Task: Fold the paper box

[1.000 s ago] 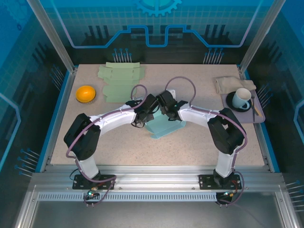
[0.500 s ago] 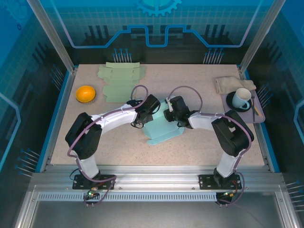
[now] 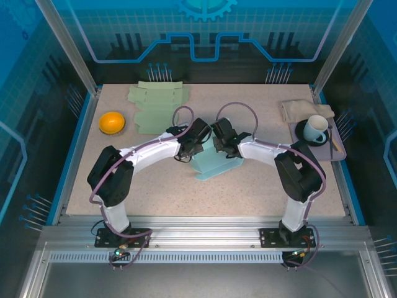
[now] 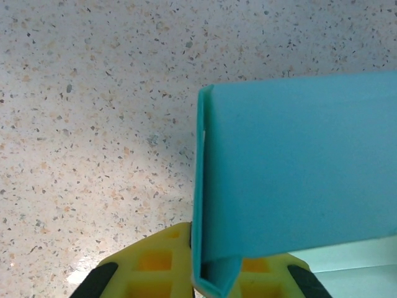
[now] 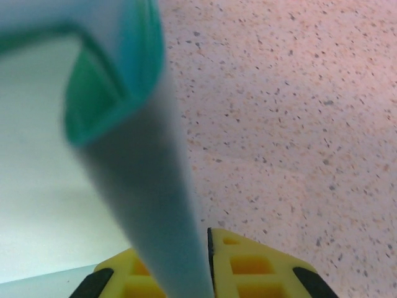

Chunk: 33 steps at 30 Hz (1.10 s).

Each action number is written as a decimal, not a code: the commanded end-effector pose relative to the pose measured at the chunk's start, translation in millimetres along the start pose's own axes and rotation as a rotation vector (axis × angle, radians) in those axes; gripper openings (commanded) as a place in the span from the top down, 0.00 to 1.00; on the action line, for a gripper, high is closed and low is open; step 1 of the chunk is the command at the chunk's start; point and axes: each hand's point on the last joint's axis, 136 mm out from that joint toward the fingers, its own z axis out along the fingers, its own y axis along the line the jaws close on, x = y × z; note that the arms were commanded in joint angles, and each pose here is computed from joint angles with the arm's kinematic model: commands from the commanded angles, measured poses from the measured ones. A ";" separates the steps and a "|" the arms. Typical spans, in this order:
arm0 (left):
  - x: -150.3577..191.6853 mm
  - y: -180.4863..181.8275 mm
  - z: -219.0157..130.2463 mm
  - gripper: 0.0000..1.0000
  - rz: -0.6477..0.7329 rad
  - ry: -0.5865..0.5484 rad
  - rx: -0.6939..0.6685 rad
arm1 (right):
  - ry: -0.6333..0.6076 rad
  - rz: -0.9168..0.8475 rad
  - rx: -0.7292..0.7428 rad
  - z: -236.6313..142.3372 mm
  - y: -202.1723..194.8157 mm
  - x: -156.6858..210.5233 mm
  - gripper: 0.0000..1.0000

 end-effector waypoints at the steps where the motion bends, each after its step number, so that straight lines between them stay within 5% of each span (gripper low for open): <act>1: 11.9 43.6 -3.9 1.00 0.004 0.045 -0.165 | 0.025 0.112 0.278 7.7 -70.5 15.0 0.85; 6: 11.0 41.0 -0.7 1.00 0.012 0.044 -0.152 | -0.097 0.108 -0.162 4.5 -16.8 -2.7 0.57; 12: 14.2 44.3 10.0 1.00 0.037 0.047 -0.175 | -0.157 0.030 -0.385 -39.5 10.6 -11.1 0.40; 20: 6.0 27.1 18.2 1.00 0.192 -0.004 -0.077 | -0.114 -0.006 -0.520 -102.5 6.9 -1.5 0.33; 27: -10.1 -14.0 7.2 1.00 0.550 -0.265 0.227 | -0.039 0.051 -0.546 -113.6 -6.2 -18.5 0.37; 33: -16.9 -20.9 -1.6 1.00 0.657 -0.468 0.333 | 0.010 0.094 -0.581 -104.6 2.1 -10.4 0.39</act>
